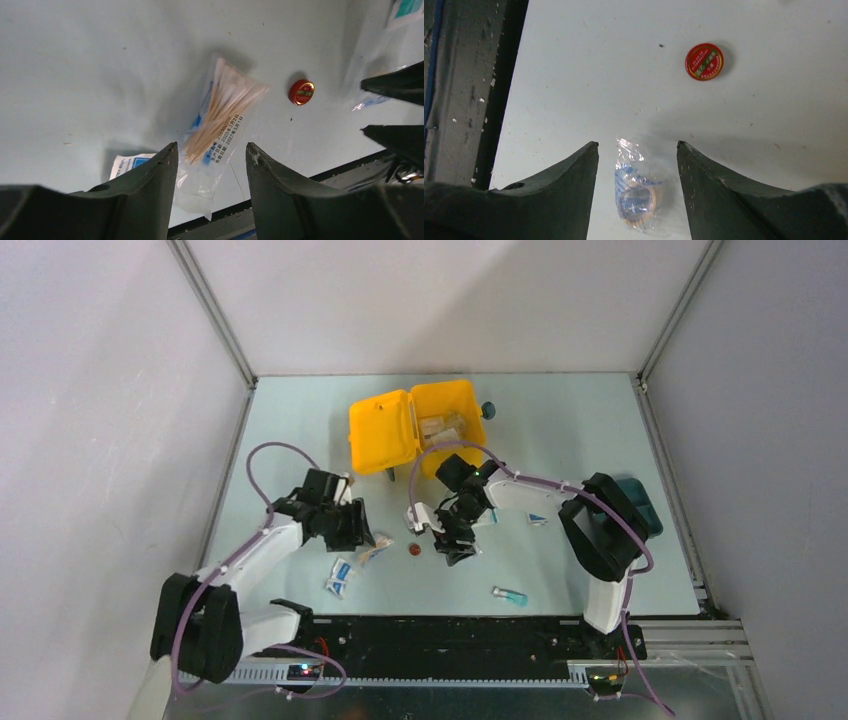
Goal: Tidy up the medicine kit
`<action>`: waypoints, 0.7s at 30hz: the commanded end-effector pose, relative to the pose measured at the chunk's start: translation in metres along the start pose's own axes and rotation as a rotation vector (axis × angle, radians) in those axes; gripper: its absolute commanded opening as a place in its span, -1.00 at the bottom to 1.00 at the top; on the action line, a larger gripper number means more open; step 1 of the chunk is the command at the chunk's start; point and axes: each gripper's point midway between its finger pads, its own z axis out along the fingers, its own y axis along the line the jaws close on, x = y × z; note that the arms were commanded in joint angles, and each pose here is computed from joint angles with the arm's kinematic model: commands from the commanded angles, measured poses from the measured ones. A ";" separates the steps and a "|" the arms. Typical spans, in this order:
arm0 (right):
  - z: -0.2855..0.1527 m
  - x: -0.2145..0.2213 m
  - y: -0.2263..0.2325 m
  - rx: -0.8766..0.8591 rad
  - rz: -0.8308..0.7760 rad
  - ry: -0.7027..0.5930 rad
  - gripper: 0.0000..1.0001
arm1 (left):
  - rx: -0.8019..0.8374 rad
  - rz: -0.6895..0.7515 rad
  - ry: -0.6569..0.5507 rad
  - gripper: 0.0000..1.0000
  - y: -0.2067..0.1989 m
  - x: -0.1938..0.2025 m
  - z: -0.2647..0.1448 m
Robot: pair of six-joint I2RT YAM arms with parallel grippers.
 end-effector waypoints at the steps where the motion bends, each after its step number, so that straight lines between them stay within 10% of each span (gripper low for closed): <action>1: -0.019 0.000 -0.004 0.044 -0.039 -0.003 0.28 | -0.011 0.035 0.020 0.16 -0.008 -0.007 0.012; 7: -0.036 -0.002 -0.016 0.101 -0.025 -0.037 0.28 | -0.025 0.042 0.127 0.21 -0.006 -0.001 0.031; 15: -0.078 -0.024 -0.034 0.227 0.095 -0.133 0.29 | 0.027 0.125 0.197 -0.85 -0.026 -0.019 0.037; 21: -0.146 -0.050 -0.060 0.404 0.235 -0.250 0.29 | 0.124 0.314 0.150 -0.97 -0.053 -0.045 0.000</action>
